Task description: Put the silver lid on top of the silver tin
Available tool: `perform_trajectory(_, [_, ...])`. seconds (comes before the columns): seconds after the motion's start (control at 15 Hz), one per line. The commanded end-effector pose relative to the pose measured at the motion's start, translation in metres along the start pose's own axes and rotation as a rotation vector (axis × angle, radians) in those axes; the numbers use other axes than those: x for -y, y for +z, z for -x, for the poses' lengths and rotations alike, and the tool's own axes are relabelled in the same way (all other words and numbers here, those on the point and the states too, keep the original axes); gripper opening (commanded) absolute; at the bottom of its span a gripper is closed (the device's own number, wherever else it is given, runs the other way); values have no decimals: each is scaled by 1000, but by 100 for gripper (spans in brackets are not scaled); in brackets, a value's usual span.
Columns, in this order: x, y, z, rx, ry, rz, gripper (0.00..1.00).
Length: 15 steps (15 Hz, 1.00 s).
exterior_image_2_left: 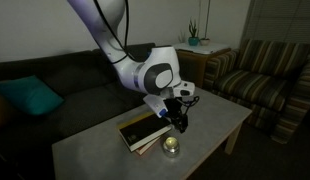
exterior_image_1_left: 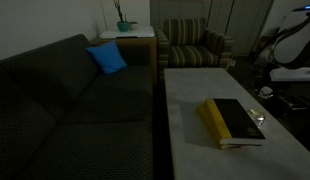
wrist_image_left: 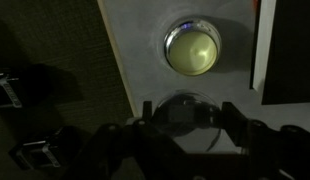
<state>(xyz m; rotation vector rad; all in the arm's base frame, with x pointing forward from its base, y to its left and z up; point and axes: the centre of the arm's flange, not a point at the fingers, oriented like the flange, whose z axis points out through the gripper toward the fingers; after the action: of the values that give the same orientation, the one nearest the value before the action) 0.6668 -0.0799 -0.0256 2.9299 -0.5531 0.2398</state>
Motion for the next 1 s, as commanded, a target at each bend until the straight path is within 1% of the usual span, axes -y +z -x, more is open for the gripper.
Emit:
perform_trajectory(0.0, [-7, -12, 31, 28, 22, -16, 44])
perform_trajectory(0.33, [2, 13, 41, 107, 22, -47, 44])
perform_trajectory(0.53, [8, 28, 35, 145, 19, -66, 44])
perform_trajectory(0.93, [6, 66, 16, 300, 8, -89, 44])
